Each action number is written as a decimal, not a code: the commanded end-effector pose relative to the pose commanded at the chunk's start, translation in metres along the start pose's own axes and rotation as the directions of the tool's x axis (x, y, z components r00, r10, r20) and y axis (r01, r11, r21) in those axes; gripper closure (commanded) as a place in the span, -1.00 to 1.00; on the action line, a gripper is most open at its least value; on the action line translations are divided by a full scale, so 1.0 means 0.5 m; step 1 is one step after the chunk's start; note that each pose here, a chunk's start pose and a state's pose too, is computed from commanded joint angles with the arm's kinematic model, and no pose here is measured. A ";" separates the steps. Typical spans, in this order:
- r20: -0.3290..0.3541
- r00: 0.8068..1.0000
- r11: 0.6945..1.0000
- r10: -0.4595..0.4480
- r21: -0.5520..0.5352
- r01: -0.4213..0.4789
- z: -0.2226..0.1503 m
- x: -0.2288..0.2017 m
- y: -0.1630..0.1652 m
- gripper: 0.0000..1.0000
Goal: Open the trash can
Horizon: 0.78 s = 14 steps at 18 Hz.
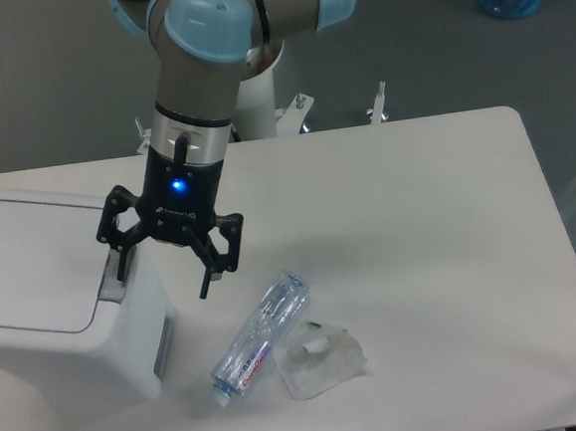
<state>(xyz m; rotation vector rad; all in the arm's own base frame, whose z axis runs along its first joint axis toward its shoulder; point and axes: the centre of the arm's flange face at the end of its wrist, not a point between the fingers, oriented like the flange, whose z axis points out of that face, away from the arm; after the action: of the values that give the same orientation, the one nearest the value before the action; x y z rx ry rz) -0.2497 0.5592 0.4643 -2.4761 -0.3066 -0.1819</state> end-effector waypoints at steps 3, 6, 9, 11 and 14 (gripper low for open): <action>0.002 1.000 1.000 0.000 0.003 0.000 -0.003 -0.001 0.000 -1.00; 0.005 1.000 1.000 0.006 0.015 -0.006 -0.011 -0.001 -0.014 -1.00; 0.026 1.000 0.999 0.003 0.050 -0.005 -0.039 -0.031 -0.048 -1.00; 0.063 0.997 0.996 -0.043 0.075 0.038 -0.067 -0.110 -0.055 -1.00; 0.105 0.990 0.993 -0.092 0.080 0.084 -0.071 -0.235 -0.049 -1.00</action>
<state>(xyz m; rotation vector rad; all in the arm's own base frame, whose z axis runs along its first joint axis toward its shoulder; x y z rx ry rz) -0.3713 0.5362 0.4825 -2.4039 -0.4613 -0.0709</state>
